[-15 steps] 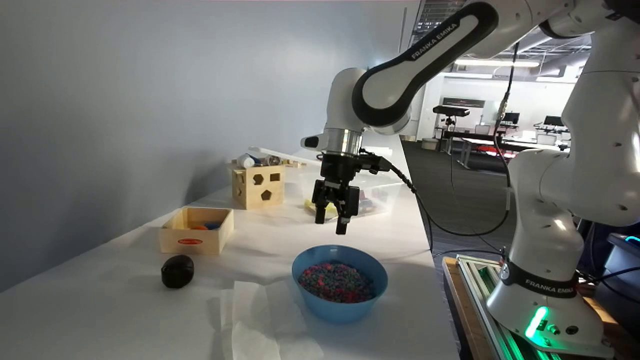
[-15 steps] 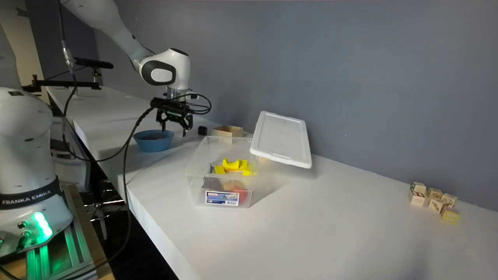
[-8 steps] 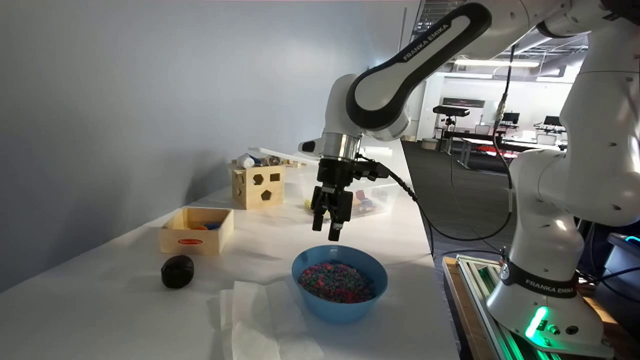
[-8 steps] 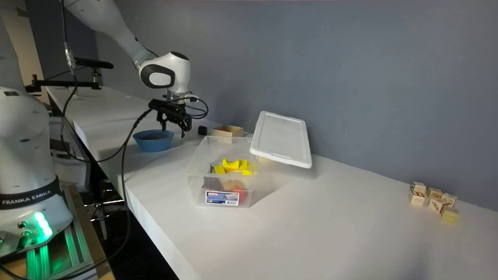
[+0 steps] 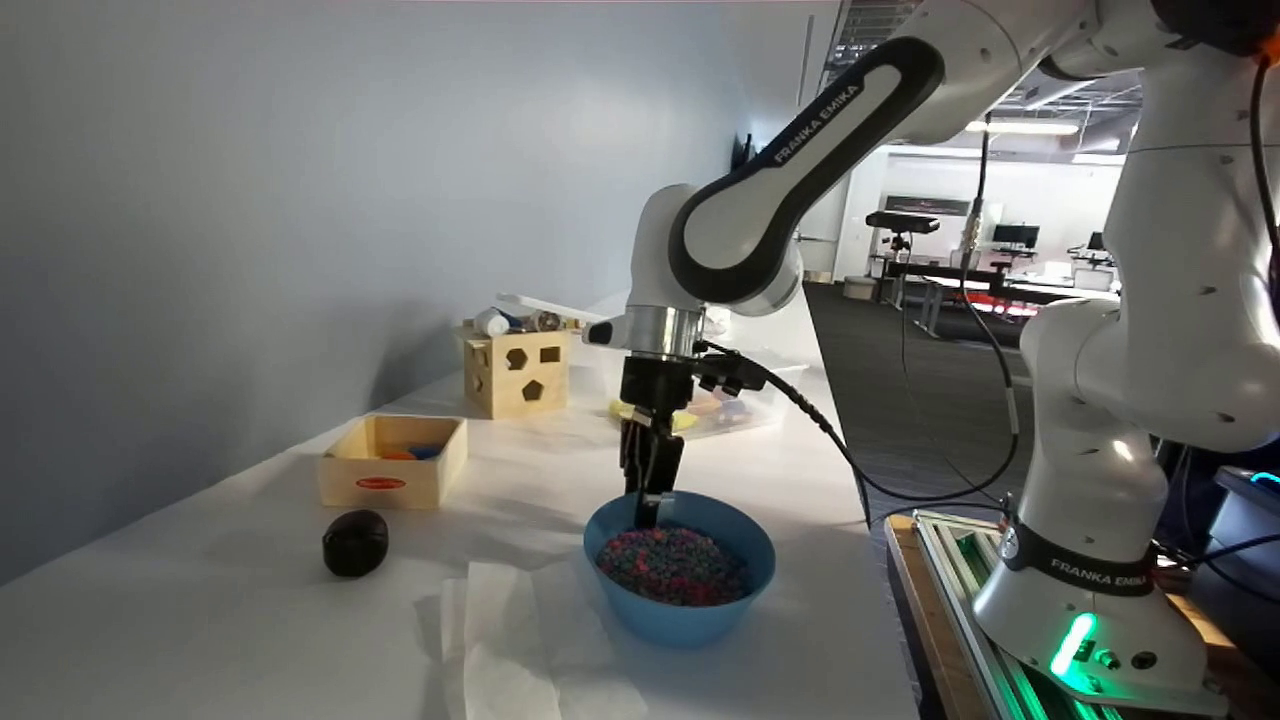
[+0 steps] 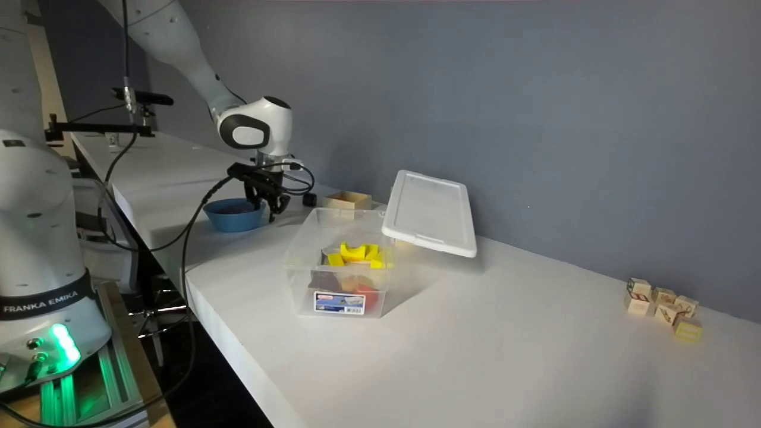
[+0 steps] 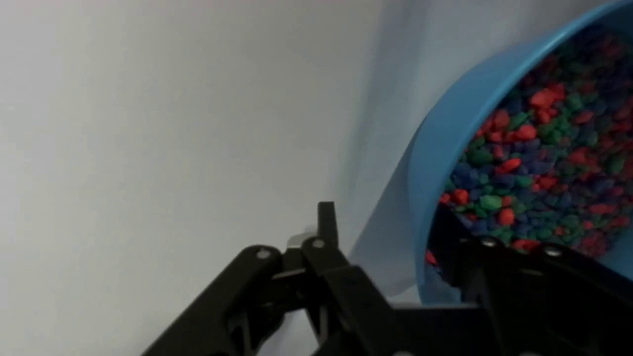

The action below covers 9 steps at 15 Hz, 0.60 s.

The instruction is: Put the blue bowl in the storage bin

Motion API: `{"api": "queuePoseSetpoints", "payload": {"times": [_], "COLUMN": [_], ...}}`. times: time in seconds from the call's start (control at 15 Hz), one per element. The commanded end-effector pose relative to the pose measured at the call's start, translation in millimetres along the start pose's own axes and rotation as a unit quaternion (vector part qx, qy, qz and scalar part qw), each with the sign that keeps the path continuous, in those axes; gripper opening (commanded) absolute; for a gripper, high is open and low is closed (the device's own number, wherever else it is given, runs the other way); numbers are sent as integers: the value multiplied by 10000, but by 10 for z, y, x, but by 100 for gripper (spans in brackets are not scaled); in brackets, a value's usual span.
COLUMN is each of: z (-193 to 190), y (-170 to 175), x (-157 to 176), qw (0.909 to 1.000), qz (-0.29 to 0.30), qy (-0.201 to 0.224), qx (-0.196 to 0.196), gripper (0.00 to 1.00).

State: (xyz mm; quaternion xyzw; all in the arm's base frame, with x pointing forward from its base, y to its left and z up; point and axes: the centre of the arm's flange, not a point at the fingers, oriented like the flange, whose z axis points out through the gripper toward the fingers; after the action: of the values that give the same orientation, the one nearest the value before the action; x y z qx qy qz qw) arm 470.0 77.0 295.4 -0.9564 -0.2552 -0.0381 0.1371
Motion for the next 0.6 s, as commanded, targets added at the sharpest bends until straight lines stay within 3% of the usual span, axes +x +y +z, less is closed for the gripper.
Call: {"api": "queuePoseSetpoints", "payload": {"times": [0.0, 0.2, 0.53], "z": [162, 242, 75], "y": [2, -73, -96], "x": [157, 233, 175], "qw": [9998, 9996, 9996], "qz": [116, 87, 156], "qy": [-173, -282, -211], "qx": [-27, -52, -53], "gripper": [21, 2, 3]}}
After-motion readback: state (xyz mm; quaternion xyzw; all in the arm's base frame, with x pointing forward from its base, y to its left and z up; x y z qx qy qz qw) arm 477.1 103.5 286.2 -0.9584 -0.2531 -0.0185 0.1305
